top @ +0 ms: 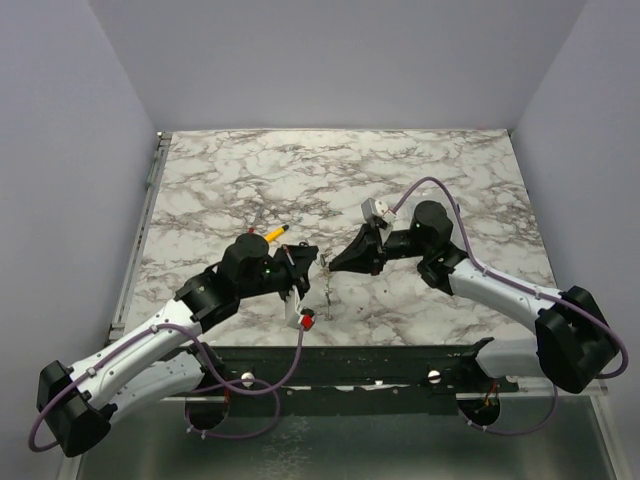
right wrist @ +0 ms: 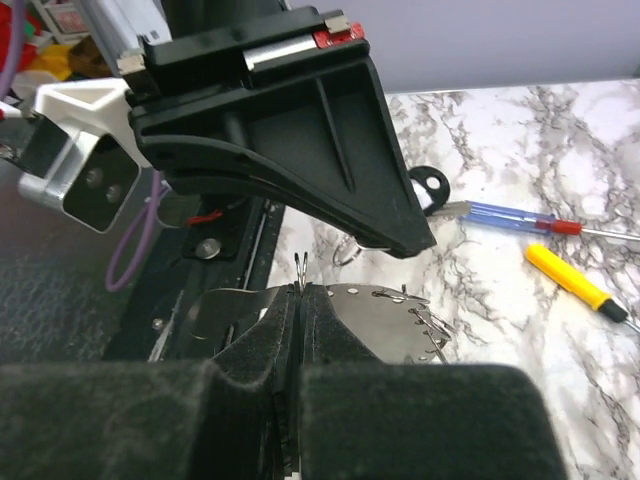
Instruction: Remove the keys from the keyring
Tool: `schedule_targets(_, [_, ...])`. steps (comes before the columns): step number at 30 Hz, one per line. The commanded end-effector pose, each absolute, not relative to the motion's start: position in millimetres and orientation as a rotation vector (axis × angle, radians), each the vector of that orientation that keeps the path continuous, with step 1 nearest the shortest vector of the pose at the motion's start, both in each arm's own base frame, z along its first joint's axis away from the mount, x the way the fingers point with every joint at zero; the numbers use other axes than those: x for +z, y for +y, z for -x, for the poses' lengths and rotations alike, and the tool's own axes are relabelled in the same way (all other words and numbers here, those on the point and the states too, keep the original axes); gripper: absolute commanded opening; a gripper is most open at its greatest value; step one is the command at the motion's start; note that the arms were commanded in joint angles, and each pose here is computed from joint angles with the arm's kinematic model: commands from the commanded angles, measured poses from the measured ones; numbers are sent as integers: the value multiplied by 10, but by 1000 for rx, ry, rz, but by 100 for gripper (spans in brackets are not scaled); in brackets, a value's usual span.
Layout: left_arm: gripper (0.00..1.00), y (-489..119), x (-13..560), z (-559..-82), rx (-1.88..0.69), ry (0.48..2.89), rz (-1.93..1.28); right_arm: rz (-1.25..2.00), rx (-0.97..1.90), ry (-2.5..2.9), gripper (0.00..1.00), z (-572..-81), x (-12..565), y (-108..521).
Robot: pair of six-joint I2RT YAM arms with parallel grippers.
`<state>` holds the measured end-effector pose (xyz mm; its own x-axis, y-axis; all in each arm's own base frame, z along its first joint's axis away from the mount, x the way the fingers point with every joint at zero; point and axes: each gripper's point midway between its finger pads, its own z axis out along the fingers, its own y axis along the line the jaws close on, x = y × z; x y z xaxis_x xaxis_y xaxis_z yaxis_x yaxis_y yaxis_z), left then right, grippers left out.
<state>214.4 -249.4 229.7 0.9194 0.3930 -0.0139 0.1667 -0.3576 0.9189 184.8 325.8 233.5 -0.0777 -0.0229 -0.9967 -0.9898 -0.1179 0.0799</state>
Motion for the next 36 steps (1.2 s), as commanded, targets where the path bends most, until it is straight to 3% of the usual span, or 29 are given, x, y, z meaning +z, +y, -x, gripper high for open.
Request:
schedule_targets(1, [0,-2505,2311,-2145,259,391,-1926,1288,1463,1153,1,-1699,2474,3247])
schedule_targets(17, [0,-2410,2422,-2128,203,535,-1829,1199,1467,1221,1,-1874,2436,3186])
schedule_targets(26, [0,-2337,2170,-2493,-90,1312,-1594,1174,1450,1205,1,-1942,2489,2993])
schedule_targets(36, [0,-2041,1513,-2779,-488,1786,-1368,1261,1467,1175,1,-1856,2480,2925])
